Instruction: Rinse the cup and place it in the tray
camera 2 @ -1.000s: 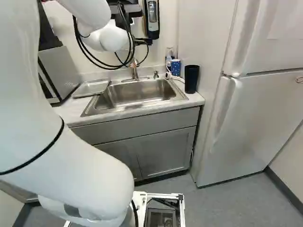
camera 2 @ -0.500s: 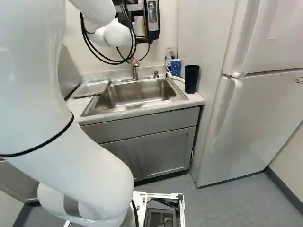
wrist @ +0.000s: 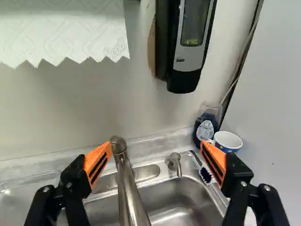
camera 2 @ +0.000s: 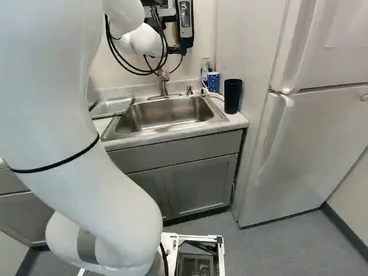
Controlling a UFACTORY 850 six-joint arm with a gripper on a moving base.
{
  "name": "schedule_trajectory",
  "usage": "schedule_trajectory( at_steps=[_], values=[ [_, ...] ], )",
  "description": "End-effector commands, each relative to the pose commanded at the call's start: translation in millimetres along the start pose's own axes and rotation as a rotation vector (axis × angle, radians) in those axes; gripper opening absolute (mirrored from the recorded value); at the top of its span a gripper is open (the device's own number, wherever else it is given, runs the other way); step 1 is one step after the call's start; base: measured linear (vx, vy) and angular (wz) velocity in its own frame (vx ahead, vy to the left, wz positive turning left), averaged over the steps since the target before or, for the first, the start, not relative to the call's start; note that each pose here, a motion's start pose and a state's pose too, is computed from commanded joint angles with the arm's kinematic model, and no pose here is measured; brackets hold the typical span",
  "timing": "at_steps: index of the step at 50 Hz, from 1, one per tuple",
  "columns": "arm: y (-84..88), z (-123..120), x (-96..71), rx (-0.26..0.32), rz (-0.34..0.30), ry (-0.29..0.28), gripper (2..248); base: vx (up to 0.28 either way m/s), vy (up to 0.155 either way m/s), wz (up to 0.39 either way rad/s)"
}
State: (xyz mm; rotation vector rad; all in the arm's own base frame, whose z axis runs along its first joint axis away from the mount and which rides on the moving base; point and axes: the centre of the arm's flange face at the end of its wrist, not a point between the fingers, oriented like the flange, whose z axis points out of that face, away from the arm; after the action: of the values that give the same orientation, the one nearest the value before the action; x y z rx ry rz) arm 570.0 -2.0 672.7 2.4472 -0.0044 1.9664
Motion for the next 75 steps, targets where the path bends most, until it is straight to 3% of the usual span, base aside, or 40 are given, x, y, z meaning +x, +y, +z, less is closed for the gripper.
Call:
schedule_trajectory(
  at_steps=[57, 75],
  values=[
    [-22.5, 67, -8.5, 0.034, -0.011, -0.205, 247, 0.000, 0.000, 0.000],
    [-26.5, 88, -4.7, 0.039, -0.012, -0.185, 247, 0.000, 0.000, 0.000]
  ],
)
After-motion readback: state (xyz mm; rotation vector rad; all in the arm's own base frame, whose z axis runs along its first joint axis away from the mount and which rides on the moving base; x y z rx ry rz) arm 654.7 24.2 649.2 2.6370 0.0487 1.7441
